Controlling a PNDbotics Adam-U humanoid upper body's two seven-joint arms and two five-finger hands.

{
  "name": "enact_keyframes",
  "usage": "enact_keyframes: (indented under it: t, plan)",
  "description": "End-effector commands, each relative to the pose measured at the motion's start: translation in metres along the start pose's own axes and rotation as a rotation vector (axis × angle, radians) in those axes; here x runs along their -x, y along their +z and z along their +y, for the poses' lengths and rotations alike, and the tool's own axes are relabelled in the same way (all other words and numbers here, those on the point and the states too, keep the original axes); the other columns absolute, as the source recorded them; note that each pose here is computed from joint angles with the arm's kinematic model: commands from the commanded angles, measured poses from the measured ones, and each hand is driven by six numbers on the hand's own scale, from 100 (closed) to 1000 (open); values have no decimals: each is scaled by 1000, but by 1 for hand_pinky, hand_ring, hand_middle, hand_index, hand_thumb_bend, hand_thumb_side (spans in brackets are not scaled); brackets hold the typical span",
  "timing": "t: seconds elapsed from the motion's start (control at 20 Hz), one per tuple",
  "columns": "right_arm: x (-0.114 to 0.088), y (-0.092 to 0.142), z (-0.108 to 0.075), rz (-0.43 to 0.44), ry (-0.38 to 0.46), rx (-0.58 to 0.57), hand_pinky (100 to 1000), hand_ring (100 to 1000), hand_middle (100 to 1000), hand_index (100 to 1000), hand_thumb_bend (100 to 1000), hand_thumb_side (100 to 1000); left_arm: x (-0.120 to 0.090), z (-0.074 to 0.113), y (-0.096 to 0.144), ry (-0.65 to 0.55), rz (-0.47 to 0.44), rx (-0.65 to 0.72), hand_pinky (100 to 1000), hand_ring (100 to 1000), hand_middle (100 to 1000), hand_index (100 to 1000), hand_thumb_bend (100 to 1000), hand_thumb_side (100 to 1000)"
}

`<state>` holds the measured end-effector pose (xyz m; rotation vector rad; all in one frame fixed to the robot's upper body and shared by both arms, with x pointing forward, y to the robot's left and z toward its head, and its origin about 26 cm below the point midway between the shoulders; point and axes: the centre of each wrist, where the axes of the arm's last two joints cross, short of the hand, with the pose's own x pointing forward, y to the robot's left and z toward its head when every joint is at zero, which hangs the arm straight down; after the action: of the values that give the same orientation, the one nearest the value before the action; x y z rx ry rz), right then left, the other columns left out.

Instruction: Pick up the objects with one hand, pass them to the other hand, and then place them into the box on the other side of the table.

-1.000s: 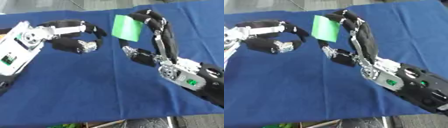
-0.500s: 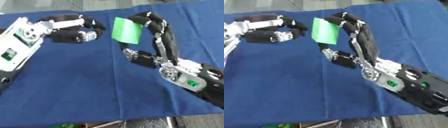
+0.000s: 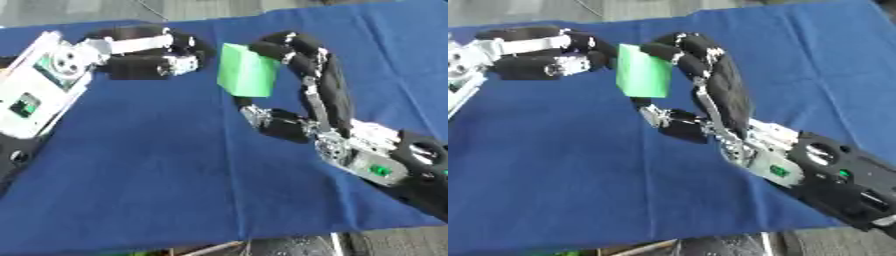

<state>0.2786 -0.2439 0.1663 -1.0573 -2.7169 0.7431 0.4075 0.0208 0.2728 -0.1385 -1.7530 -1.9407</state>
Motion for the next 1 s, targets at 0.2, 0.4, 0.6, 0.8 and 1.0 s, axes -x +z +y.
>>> enact_keyframes:
  t: [0.2,0.4,0.6,0.8,1.0]
  plan:
    - [-1,-7,-1,-47,5,16,624,617,617,621,100,197,-6,12,-1,-52,-16,-8,1000,1000,764,926,153,1000]
    - [-2,-7,0,-58,6,16,624,617,617,622,100,194,-6,11,-3,-80,-18,7,1000,1000,763,921,175,1000]
    - [-2,-7,0,-66,2,18,629,620,617,622,100,191,-7,11,-5,-107,-18,26,1000,1000,761,917,194,1000]
    - [-3,-7,1,-76,0,19,632,622,617,622,100,190,-7,11,-6,-124,-2,7,1000,1000,752,913,200,1000]
    - [-5,-5,2,-74,15,13,628,619,617,623,100,187,-12,9,-9,-134,-11,27,1000,1000,750,911,217,1000]
